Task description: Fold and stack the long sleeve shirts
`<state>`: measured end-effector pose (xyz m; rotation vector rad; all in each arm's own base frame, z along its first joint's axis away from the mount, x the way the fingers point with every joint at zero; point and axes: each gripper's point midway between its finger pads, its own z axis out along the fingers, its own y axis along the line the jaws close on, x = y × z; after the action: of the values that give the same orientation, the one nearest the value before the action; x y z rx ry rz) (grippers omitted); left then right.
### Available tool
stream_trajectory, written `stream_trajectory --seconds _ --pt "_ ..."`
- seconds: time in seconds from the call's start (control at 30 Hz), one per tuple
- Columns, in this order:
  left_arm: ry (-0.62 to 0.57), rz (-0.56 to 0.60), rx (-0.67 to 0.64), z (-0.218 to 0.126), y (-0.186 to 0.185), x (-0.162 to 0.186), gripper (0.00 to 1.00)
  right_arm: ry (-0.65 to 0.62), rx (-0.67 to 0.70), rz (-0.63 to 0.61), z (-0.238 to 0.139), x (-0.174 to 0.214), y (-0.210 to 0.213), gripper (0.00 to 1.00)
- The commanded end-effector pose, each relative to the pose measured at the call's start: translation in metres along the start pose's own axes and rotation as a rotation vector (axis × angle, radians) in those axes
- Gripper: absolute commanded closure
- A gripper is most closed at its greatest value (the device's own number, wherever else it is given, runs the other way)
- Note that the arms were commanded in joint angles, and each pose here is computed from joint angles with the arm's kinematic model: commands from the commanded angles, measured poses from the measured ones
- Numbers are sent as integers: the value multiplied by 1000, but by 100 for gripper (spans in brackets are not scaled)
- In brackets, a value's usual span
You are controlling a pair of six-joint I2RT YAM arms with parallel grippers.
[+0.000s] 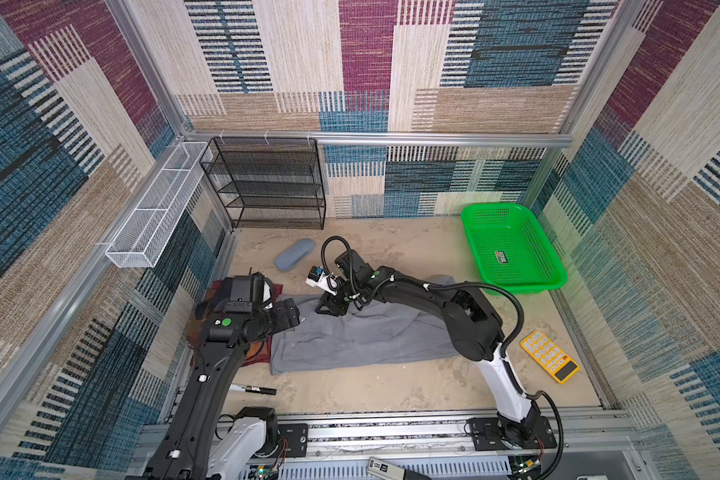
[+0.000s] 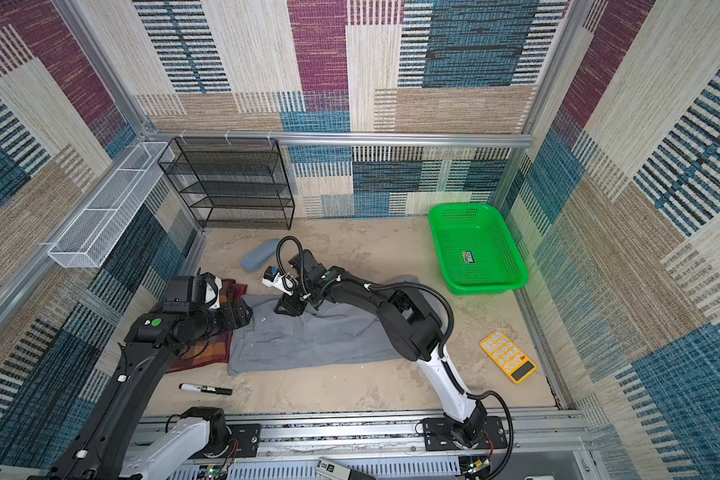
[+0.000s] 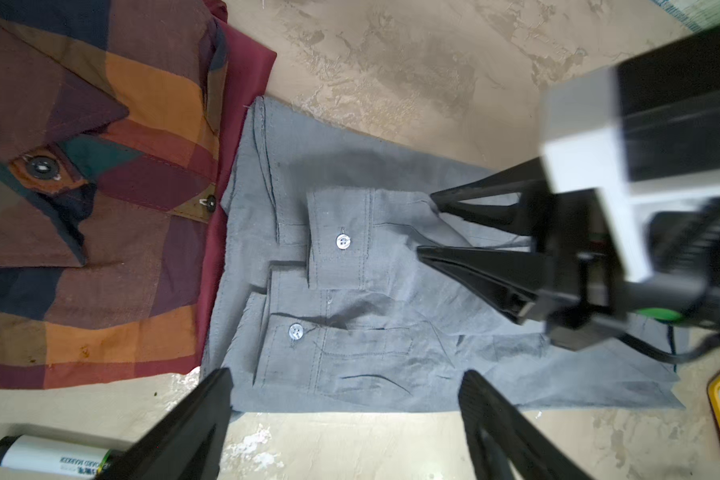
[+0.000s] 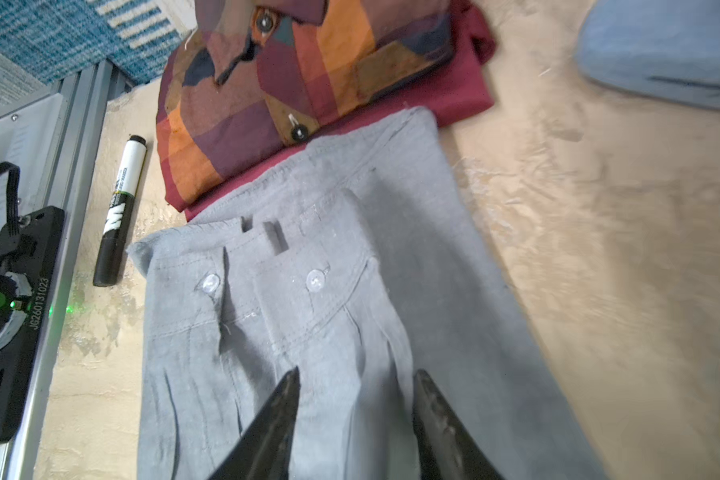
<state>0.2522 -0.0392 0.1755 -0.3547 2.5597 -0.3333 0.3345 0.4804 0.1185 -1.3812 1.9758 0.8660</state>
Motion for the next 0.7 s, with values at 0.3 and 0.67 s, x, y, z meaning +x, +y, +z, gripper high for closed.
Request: stream_trajectory --seconds 0.3,0.67 --pt "228 -39 107 50 -22 12 10 -164 630 489 -162 42 -121 41" --pt "403 -127 32 102 -9 30 12 -227 592 997 -192 165 -186 42"
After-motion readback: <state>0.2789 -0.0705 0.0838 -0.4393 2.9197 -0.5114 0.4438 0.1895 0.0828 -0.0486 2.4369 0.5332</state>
